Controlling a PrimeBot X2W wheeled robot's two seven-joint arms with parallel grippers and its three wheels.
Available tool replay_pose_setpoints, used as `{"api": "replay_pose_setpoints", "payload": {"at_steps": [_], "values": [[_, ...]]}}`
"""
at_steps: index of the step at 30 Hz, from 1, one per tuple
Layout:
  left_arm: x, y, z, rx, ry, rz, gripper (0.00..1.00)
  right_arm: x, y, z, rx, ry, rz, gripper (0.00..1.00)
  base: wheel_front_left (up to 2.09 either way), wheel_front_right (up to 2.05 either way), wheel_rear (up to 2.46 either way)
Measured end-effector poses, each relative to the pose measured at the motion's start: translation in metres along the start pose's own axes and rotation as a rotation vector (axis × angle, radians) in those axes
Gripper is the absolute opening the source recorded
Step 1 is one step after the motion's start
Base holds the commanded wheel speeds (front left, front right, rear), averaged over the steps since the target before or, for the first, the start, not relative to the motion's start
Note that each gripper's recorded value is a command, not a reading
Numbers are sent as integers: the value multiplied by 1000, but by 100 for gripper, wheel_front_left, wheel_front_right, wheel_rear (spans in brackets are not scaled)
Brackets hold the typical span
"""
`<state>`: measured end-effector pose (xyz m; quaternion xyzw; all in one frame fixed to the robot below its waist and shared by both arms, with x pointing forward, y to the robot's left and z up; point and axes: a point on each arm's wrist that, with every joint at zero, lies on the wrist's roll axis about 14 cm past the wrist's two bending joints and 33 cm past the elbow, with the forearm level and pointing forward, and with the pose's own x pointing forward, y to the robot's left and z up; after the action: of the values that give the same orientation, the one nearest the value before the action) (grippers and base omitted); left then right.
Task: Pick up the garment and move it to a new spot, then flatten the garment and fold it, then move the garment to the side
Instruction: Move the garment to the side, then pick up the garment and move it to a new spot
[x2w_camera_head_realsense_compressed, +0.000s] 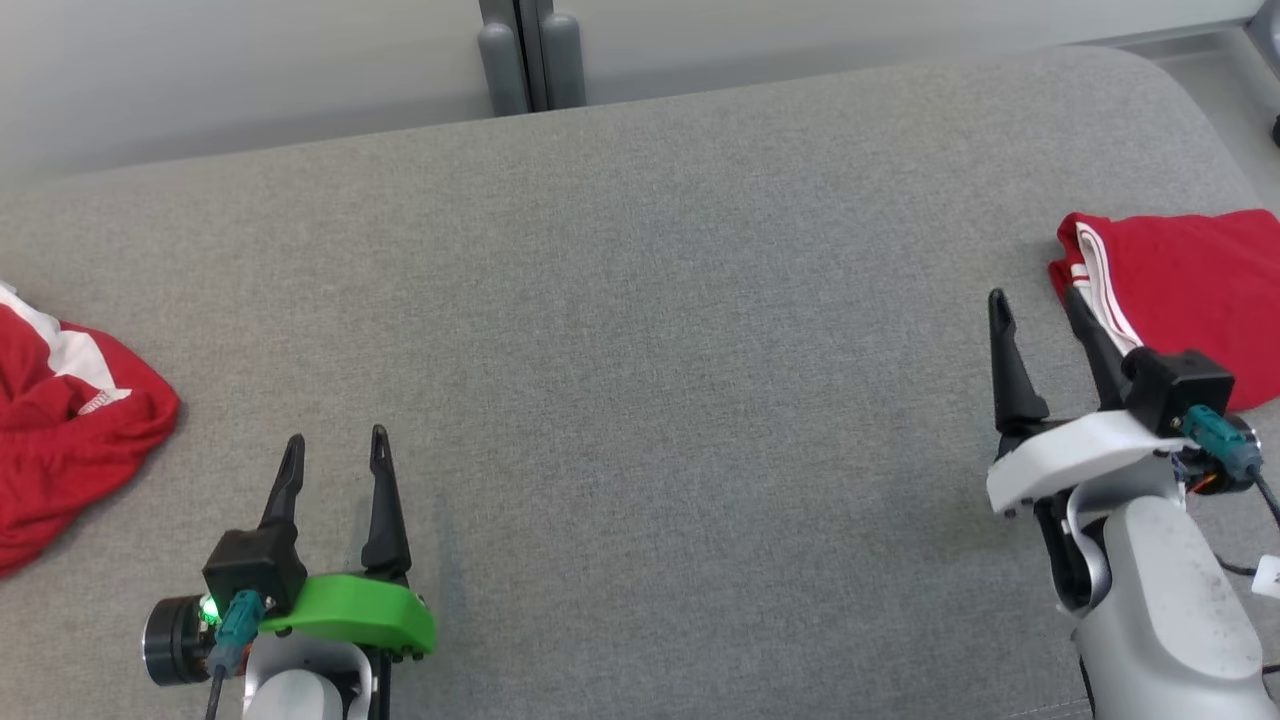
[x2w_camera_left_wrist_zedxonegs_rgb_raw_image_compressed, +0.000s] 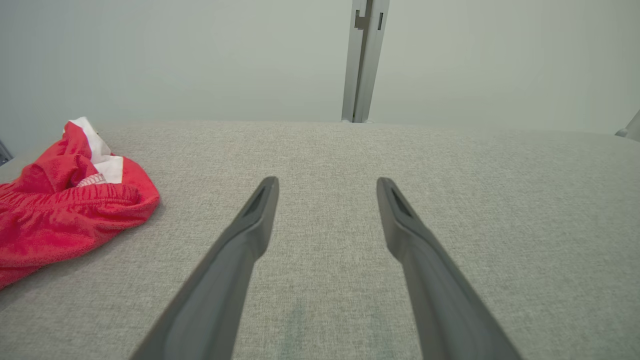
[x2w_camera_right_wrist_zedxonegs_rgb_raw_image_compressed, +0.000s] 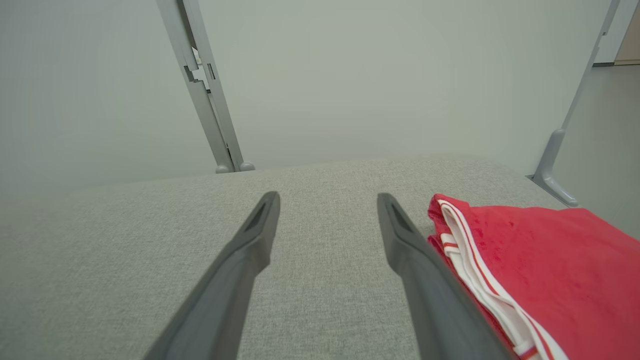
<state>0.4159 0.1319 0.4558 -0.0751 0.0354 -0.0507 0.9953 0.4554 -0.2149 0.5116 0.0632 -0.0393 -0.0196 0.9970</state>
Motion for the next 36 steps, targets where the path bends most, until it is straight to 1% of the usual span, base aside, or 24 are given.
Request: {"api": "replay_pose_setpoints", "payload": {"at_steps": [4, 7, 19, 28, 36], "values": [[-16, 4, -2, -36, 12, 12, 100, -19, 5, -7, 11, 25, 11, 100, 0, 0, 0], [-27, 5, -6, -43, 24, 19, 100, -32, 11, -10, 26, 36, 28, 100, 0, 0, 0], [-61, 14, -6, -34, 20, 59, 100, -68, 35, -22, 51, 69, 96, 100, 0, 0, 0], [-70, 22, -5, -54, 13, 101, 100, -71, 48, -35, 73, 107, 128, 100, 0, 0, 0], [-77, 49, -6, -72, 15, 193, 100, -57, 82, -47, 86, 140, 222, 100, 0, 0, 0]]}}
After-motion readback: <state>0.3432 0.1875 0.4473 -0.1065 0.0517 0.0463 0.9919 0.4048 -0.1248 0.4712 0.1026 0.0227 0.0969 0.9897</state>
